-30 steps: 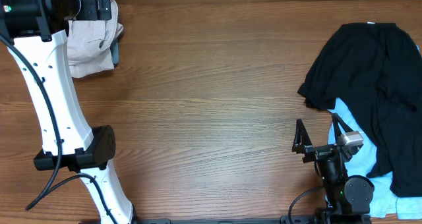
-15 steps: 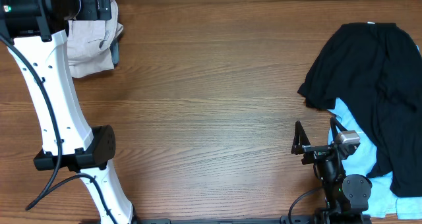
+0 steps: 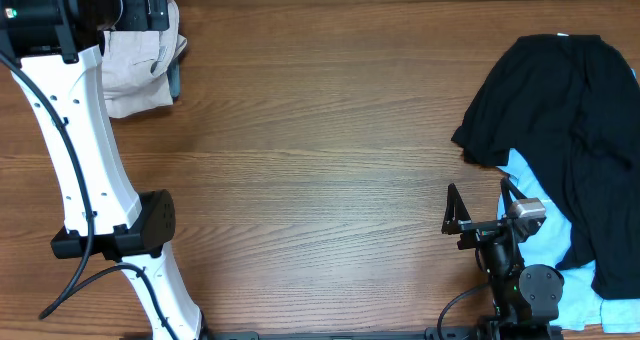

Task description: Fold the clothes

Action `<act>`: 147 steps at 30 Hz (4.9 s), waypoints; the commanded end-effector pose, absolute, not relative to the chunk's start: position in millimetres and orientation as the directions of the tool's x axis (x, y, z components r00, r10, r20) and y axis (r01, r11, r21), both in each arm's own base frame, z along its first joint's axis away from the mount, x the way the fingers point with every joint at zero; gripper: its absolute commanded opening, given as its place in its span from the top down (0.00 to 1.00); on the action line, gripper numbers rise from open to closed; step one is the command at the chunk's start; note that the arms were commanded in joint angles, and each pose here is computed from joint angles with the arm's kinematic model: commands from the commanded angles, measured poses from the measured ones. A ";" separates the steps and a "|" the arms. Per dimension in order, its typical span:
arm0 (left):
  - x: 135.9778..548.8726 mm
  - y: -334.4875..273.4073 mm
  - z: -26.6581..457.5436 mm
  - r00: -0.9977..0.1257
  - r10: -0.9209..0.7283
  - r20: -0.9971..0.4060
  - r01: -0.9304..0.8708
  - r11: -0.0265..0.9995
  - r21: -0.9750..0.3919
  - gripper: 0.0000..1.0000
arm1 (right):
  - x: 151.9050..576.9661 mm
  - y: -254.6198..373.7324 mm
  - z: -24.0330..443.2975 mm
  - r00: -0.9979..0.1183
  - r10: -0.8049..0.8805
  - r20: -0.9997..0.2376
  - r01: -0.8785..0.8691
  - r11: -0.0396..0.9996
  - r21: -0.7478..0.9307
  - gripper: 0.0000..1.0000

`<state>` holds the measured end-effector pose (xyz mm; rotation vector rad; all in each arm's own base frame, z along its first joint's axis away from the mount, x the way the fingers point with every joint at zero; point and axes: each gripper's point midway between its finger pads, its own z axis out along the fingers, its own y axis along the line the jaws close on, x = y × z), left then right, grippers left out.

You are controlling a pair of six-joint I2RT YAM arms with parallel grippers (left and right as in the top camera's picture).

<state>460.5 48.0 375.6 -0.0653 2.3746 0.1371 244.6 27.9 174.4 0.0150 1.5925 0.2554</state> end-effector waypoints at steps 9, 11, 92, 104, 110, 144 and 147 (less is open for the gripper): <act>461.8 48.0 373.8 -0.723 -0.024 -0.691 -0.093 0.994 0.063 0.00 | 244.1 31.5 172.3 -0.042 0.172 -0.984 -0.161 0.971 0.176 0.00; 461.8 48.0 373.7 -0.723 -0.024 -0.691 -0.093 0.994 0.063 0.00 | 244.0 32.3 172.2 -0.043 0.171 -0.984 -0.164 0.971 0.176 0.00; 243.3 -32.4 160.9 -0.045 0.063 -0.997 0.192 0.980 0.053 0.00 | 244.0 32.2 172.1 -0.043 0.171 -0.984 -0.163 0.971 0.176 0.00; 243.4 -32.3 160.7 -0.046 0.063 -0.997 0.192 0.980 0.053 0.00 | 244.0 32.2 172.1 -0.043 0.171 -0.984 -0.163 0.971 0.176 0.00; 243.3 -32.5 160.7 -0.046 0.063 -0.997 0.193 0.980 0.053 0.00 | 244.0 32.2 172.1 -0.043 0.171 -0.984 -0.163 0.971 0.176 0.00; 243.3 -32.5 160.7 -0.045 0.063 -0.997 0.193 0.980 0.053 0.00 | 244.0 32.9 172.1 -0.043 0.171 -0.984 -0.166 0.970 0.176 0.00; 243.4 -32.4 160.7 -0.046 0.063 -0.997 0.192 0.980 0.053 0.00 | 244.0 32.9 172.1 -0.043 0.171 -0.984 -0.166 0.970 0.176 0.00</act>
